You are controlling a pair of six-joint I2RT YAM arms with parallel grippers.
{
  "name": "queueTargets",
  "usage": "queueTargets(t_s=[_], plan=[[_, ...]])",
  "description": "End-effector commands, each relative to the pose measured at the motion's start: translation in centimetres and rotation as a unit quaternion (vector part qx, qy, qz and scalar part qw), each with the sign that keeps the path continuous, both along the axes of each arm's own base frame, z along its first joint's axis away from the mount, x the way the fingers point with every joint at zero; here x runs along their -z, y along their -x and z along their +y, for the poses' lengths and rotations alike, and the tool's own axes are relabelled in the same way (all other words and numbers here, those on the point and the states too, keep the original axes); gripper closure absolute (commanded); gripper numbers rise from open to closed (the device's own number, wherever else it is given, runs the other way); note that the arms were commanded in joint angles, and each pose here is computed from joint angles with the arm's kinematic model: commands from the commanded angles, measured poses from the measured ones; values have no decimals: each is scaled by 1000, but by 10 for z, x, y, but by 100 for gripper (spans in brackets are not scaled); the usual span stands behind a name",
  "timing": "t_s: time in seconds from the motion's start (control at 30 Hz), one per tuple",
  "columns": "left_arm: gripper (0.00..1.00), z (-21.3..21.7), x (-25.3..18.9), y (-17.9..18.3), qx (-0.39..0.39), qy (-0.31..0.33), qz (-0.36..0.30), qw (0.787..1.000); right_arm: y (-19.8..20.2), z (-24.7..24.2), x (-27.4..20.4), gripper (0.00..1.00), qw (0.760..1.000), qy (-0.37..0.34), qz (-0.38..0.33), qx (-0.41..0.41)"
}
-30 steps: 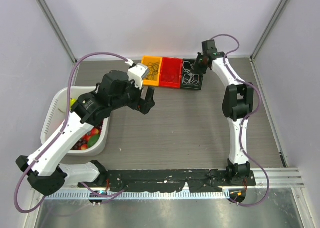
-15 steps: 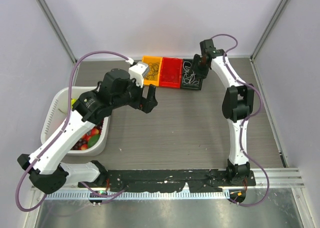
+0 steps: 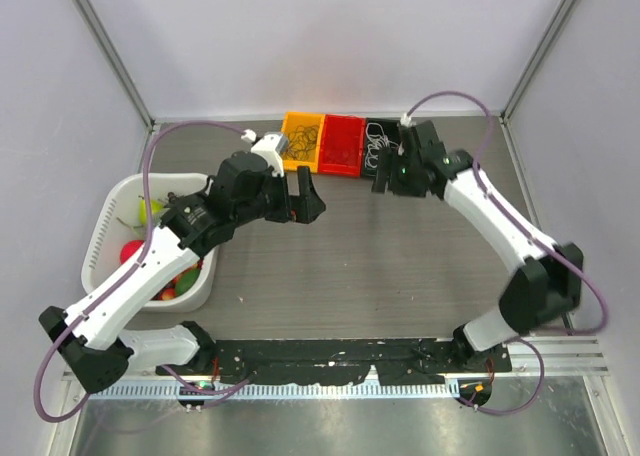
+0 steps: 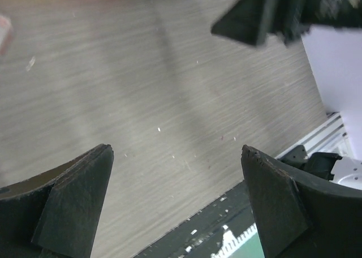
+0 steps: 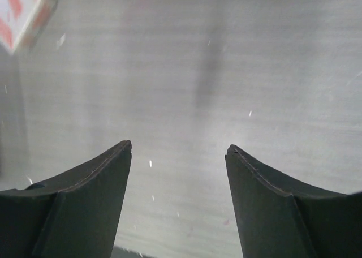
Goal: Untangle the cables
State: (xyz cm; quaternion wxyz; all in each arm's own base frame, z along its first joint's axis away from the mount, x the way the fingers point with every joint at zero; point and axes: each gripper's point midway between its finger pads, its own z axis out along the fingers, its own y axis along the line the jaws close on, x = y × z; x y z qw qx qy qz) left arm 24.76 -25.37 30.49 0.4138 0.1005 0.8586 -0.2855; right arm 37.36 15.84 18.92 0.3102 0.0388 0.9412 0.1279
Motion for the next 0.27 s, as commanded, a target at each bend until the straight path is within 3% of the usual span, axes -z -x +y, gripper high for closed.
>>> queueTargets(t_s=[0.0, 0.17, 0.23], plan=[[0, -1, -27, 2, -54, 135, -8, 989, 38, -5, -24, 25, 995, -24, -96, -5], [0, 31, -53, 5, -117, 198, -64, 971, 84, -34, -72, 19, 979, -52, -193, 26], [0, 50, -73, 4, -151, 222, -103, 958, 95, -58, -106, 19, 959, -67, -264, 81]])
